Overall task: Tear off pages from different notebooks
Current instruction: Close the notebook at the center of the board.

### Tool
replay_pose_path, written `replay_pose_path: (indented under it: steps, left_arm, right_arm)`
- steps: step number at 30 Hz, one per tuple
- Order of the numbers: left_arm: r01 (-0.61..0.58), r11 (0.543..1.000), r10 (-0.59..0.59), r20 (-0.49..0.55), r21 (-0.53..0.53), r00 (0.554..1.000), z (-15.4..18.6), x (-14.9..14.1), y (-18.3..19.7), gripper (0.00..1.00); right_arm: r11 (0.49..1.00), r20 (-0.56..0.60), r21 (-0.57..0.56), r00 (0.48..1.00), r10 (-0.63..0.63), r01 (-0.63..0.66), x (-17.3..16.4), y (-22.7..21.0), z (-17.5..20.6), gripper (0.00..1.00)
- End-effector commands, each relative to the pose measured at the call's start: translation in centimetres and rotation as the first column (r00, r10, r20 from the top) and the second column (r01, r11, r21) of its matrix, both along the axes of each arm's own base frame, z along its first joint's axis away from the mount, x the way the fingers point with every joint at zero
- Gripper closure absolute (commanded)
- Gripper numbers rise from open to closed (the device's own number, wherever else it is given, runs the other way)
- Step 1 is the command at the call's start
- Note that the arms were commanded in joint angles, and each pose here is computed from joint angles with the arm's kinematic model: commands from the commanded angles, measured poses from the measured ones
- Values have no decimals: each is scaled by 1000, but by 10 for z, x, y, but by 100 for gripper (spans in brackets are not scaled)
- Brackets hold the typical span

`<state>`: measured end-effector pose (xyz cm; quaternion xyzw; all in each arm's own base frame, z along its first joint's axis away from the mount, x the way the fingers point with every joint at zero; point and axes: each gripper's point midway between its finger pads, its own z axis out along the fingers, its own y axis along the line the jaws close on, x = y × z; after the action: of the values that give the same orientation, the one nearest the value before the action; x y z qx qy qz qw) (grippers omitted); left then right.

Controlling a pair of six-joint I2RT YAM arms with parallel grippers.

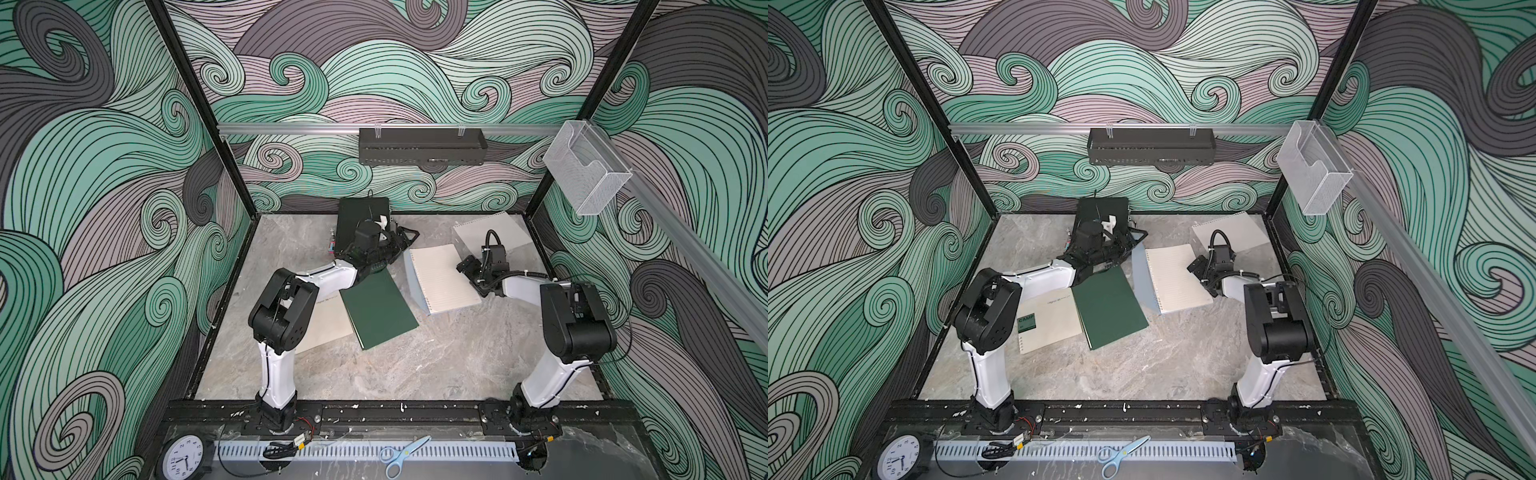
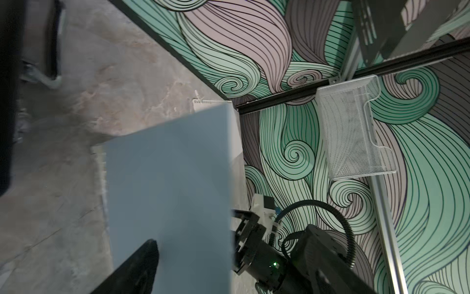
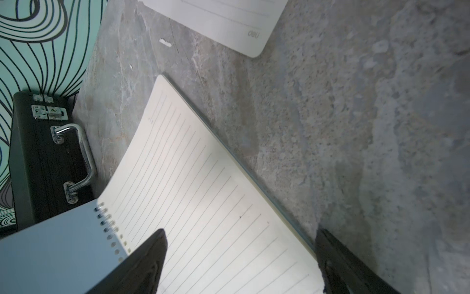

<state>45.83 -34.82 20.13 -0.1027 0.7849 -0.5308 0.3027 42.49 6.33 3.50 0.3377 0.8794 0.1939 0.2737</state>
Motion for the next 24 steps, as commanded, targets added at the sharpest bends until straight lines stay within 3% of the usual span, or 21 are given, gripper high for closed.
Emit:
replay_pose_path:
  steps: [1,7,14,18,21,24]
  left_arm:
    - [19,999,-19,4,43,1000,-1,4,-15,8]
    - [91,996,-91,-2,17,996,-15,10,-52,8]
    - [112,992,-111,-13,59,994,-41,17,-65,8]
    - [69,981,-82,62,181,995,-31,9,-46,8]
    - [9,948,-59,150,318,987,-5,-3,-24,8]
    - [-49,920,-49,238,389,970,27,-18,-5,7]
  right_arm:
    - [1000,-100,-16,995,-27,26,-27,-2,-19,10]
    - [1000,-70,-3,997,-16,16,-23,6,-13,10]
    - [998,-6,-18,998,-61,61,-26,-2,6,9]
    - [996,119,-43,990,-77,83,-27,-3,39,9]
    - [987,209,-119,975,-80,107,-33,1,69,9]
    - [969,301,-195,949,-91,154,-41,6,101,9]
